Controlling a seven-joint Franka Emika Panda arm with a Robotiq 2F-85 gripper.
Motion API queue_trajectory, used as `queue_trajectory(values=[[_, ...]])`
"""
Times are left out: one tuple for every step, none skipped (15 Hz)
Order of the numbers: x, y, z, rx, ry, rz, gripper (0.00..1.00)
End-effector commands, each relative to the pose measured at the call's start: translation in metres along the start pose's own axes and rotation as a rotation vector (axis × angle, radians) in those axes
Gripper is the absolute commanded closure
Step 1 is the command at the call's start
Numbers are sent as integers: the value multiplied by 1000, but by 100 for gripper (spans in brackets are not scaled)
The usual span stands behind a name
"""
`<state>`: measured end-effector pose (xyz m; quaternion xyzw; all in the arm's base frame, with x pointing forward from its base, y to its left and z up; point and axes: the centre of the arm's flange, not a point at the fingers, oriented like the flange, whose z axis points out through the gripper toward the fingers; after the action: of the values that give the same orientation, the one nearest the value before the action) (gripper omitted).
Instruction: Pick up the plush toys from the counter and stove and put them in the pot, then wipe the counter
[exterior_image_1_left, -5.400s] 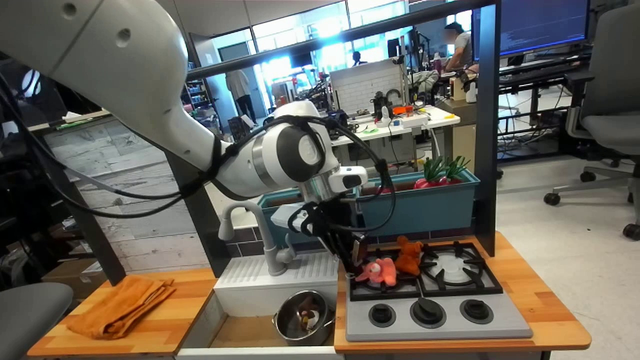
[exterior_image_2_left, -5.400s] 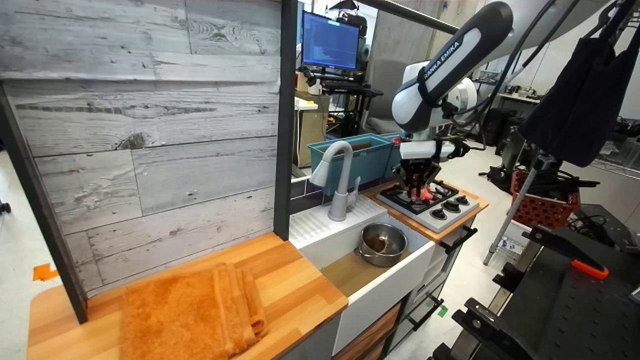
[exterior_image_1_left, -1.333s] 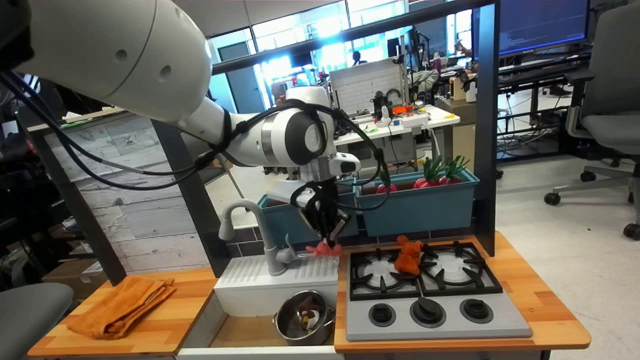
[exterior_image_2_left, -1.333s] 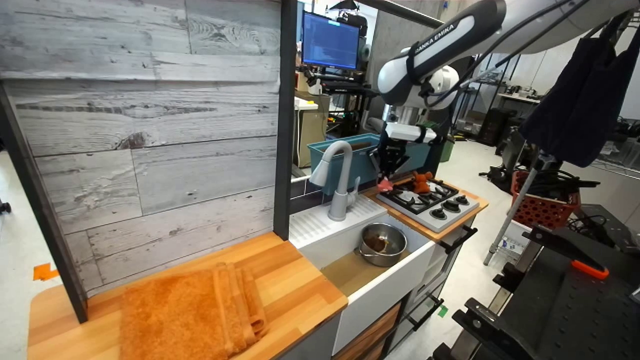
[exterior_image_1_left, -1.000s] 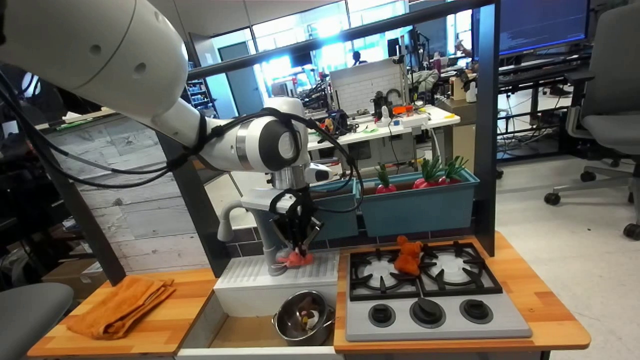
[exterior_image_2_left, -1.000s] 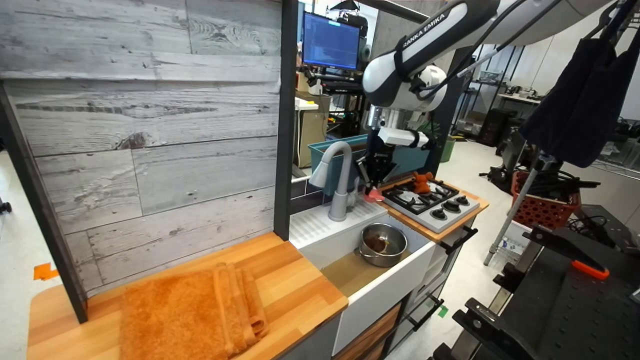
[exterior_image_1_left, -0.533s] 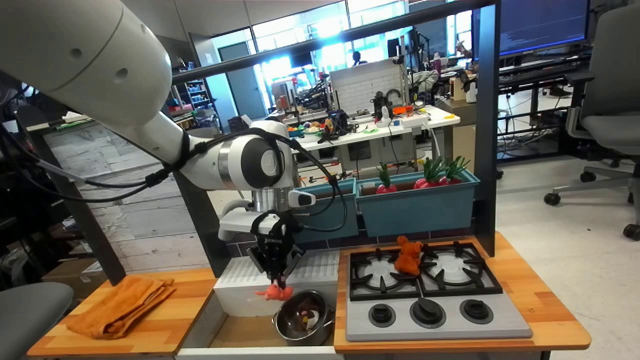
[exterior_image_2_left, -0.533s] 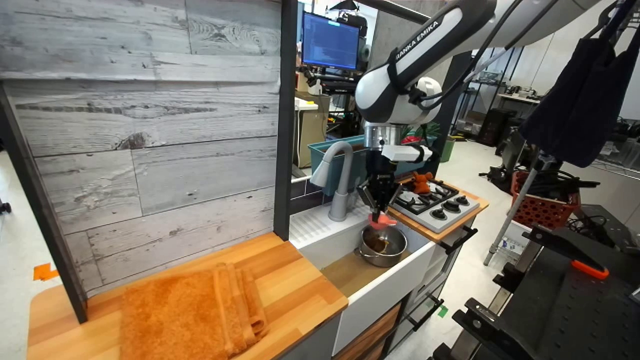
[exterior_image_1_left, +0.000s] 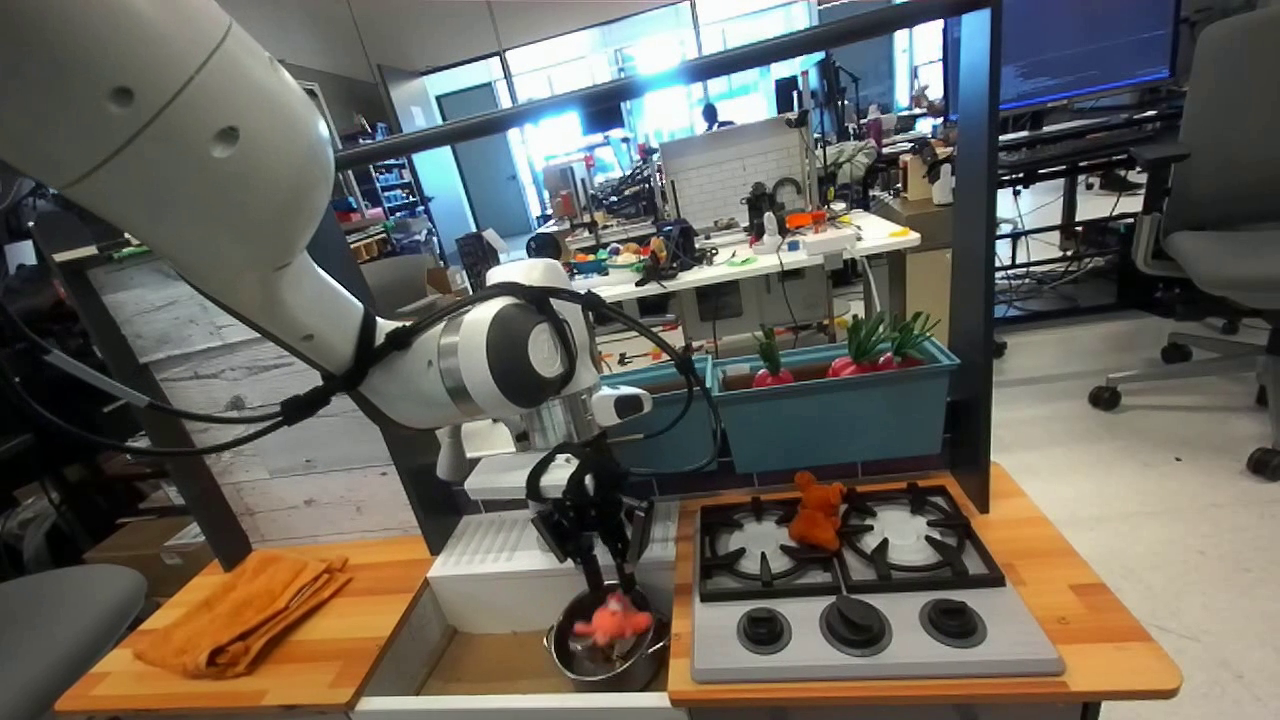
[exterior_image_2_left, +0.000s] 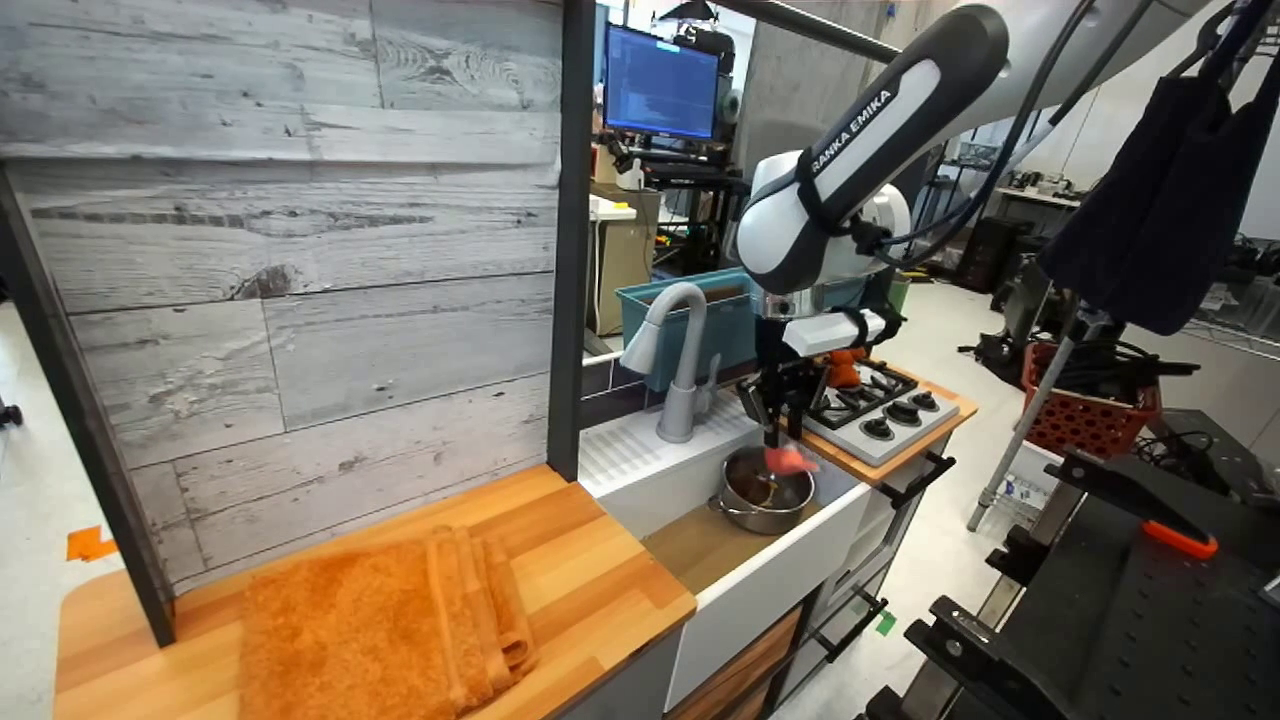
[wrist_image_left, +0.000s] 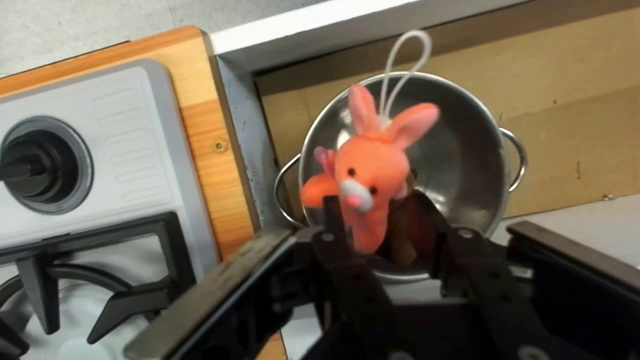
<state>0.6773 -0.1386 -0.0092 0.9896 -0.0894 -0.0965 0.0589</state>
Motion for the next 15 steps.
queue_trajectory(values=[[-1,1,0,-5,3,2,53],[-2,0,-1,-7,5,3,49],[-2,0,-2,-7,5,3,24],[-2,3,-6,-38,-17,15,23],[-5,7,-15,-54,-19,24,16],[-8,14,-25,-70,-12,38,10],[-11,22,-35,-77,11,55,2],[-15,34,-50,-92,25,82,0],[-16,45,-63,-104,39,112,0],[-16,62,-79,-96,49,154,0],[-15,77,-92,-102,51,190,0],[-14,96,-105,-96,55,240,0],[-13,115,-117,-80,55,280,0],[-13,132,-125,-75,40,300,0],[-14,143,-129,-59,20,293,0]])
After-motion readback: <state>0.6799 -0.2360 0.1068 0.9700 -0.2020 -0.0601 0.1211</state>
